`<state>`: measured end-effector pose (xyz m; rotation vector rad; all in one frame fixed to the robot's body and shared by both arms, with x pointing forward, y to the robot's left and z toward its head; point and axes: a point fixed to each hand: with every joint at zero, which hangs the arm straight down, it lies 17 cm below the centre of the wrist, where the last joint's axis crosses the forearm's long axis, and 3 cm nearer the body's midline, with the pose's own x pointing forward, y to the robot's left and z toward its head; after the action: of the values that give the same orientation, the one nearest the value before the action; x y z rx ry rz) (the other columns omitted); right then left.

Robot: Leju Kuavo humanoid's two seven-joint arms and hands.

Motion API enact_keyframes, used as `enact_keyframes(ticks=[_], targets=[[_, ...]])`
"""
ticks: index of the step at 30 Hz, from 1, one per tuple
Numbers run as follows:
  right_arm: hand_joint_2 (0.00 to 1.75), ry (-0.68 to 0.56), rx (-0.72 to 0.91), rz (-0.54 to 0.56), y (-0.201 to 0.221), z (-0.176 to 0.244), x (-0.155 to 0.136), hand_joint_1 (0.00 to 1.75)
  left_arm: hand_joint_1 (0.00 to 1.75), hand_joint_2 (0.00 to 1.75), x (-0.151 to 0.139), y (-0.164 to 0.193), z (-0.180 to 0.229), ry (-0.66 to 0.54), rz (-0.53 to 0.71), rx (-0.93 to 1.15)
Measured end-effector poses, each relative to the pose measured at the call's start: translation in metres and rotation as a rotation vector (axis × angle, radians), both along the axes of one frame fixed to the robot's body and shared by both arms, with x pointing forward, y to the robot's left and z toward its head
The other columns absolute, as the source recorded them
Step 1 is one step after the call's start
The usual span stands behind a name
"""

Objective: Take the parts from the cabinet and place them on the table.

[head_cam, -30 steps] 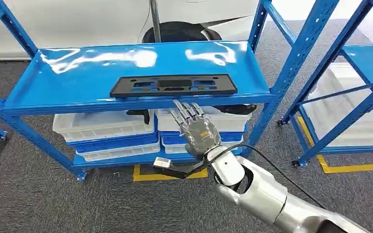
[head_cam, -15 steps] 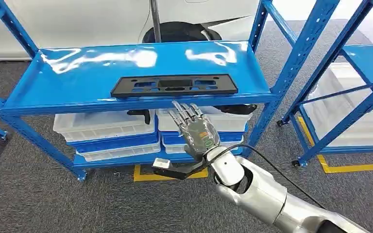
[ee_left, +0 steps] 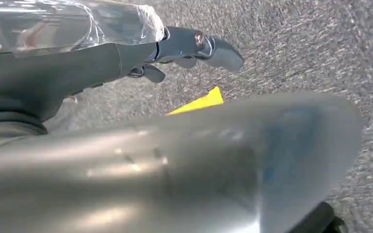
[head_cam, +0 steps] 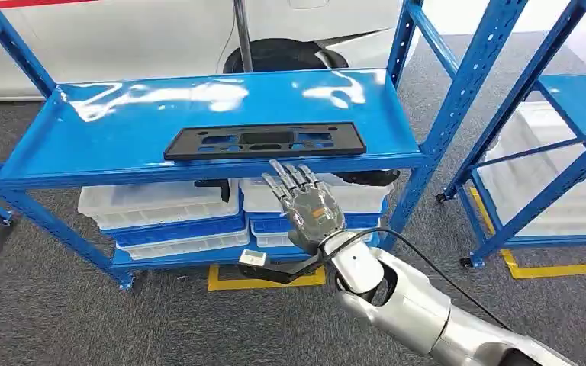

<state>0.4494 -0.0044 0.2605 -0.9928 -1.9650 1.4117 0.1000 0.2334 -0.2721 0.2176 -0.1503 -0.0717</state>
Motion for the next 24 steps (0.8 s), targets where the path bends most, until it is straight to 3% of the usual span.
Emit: enact_keyframes(ticks=[24], targets=[[1.75,0.004,0.007,0.007,0.0036,0.0003,-0.0017,0.00,0.00,0.00,0.0023,0.0010,0.0005,-0.004,-0.021,0.010]])
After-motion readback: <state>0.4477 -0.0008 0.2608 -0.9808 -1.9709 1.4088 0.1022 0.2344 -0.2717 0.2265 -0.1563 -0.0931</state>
